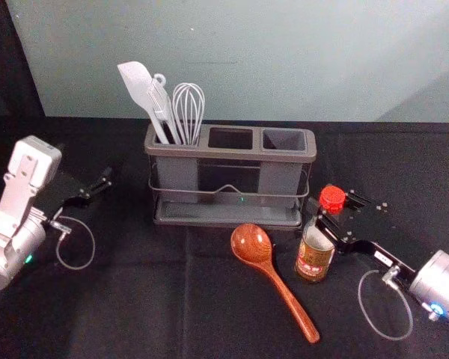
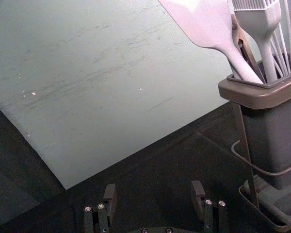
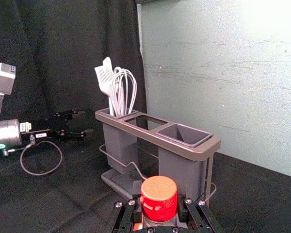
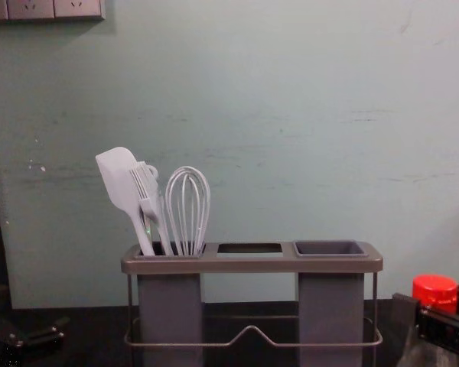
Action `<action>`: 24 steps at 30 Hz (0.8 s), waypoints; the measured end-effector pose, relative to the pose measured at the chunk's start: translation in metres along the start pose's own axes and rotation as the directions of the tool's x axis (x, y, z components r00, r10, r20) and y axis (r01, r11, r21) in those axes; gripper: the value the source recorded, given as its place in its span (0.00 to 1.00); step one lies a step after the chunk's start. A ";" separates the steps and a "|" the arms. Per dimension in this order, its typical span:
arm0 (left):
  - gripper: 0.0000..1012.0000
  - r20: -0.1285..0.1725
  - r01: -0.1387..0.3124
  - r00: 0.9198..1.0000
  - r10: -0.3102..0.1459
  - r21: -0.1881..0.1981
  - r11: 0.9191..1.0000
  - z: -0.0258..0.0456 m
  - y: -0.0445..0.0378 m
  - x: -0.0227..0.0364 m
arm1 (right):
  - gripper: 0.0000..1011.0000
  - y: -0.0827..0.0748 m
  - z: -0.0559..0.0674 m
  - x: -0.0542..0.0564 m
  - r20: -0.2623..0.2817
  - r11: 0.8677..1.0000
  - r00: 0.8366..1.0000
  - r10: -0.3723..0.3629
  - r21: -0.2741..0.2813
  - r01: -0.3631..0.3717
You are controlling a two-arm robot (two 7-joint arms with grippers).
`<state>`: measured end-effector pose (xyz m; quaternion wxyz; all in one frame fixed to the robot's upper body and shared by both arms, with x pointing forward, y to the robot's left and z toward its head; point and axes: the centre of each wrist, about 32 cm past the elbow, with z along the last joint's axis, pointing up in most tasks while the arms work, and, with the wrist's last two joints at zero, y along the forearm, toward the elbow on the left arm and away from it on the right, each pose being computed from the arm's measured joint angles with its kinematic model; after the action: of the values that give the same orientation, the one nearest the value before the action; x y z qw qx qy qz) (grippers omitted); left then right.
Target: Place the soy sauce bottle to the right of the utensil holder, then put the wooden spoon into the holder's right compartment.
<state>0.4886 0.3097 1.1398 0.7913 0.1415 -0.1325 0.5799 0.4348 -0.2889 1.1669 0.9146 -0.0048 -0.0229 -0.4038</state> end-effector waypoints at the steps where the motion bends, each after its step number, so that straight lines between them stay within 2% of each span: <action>1: 0.99 0.000 0.000 1.000 0.000 0.000 1.000 0.0000 0.0000 0.0000 | 0.38 0.000 0.000 0.000 0.000 1.000 1.000 0.000 0.001 0.000; 7: 0.99 0.000 0.000 1.000 0.000 0.000 1.000 0.0000 0.0000 0.0000 | 0.38 -0.005 0.011 -0.002 0.014 1.000 1.000 0.004 0.019 -0.004; 11: 0.99 0.000 0.000 1.000 0.000 0.000 1.000 0.0000 0.0000 0.0000 | 0.38 -0.010 0.027 0.000 0.033 0.999 0.999 0.009 0.053 -0.011; 12: 0.99 0.000 0.000 1.000 0.000 0.000 1.000 0.0000 0.0000 0.0000 | 0.38 -0.010 0.027 0.000 0.033 0.999 0.999 0.009 0.053 -0.011; 16: 0.99 0.000 0.000 1.000 0.000 0.000 1.000 0.0000 0.0000 0.0000 | 0.38 -0.016 0.044 0.003 0.054 0.996 0.998 0.010 0.087 -0.015; 20: 0.99 0.000 0.000 1.000 0.000 0.000 1.000 0.0000 0.0000 0.0000 | 0.38 -0.019 0.054 0.006 0.070 0.995 0.998 0.008 0.096 -0.015; 24: 0.99 0.000 0.000 1.000 0.000 0.000 1.000 0.0000 0.0000 0.0000 | 0.38 -0.021 0.058 0.009 0.081 0.995 0.997 0.004 0.096 -0.012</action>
<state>0.4886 0.3097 1.1398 0.7913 0.1415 -0.1325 0.5799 0.4230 -0.3079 1.2246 0.9137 0.0227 -0.0793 -0.3980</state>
